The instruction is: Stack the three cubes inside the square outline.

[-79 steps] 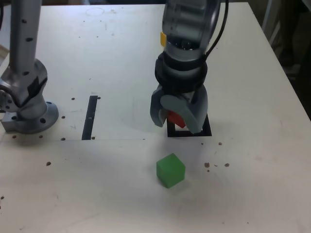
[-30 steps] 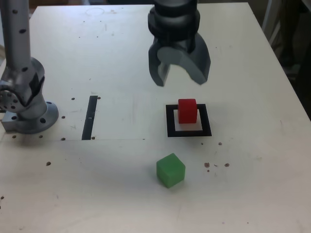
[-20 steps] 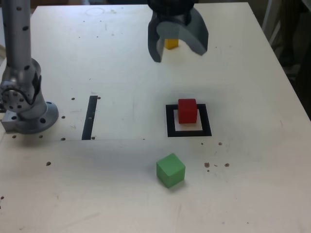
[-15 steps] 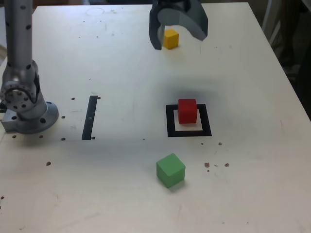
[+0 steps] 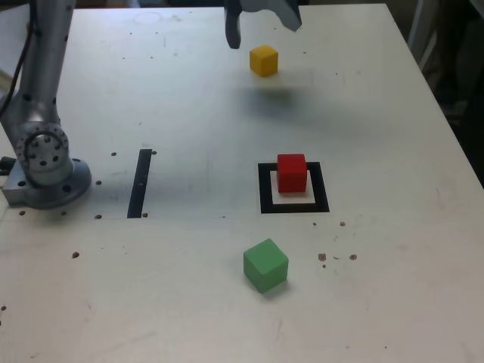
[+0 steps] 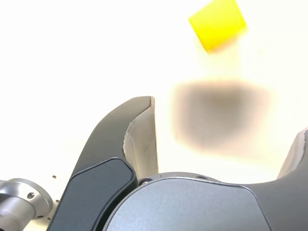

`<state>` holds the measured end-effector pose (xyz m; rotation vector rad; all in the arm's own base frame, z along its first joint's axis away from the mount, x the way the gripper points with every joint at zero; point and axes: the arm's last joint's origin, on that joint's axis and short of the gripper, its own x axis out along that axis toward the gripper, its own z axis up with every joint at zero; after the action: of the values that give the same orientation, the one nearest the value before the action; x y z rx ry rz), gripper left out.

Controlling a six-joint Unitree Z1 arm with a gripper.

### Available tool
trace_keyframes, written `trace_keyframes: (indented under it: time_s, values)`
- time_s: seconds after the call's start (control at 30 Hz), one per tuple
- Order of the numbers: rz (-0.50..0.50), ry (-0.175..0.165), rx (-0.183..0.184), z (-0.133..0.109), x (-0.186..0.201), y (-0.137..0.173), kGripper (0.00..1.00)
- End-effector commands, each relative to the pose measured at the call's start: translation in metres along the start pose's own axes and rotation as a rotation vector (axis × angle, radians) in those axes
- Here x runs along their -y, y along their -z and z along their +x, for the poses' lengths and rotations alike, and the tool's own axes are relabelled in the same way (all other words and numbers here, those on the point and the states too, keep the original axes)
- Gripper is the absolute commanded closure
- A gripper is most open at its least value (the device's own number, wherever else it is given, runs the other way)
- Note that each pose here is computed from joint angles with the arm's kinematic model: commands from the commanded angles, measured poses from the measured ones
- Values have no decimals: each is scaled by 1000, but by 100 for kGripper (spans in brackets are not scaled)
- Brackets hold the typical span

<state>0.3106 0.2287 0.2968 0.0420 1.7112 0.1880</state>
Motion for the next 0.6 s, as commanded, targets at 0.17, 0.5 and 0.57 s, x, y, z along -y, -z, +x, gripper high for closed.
trace_keyframes:
  time_s: [0.17, 0.5, 0.57]
  values:
    - [-114, 98, -26, 30, -35, -5, 1]
    - [-315, 89, -89, 39, -47, -10, 1]
    - [-340, 97, -104, 46, -48, -13, 1]
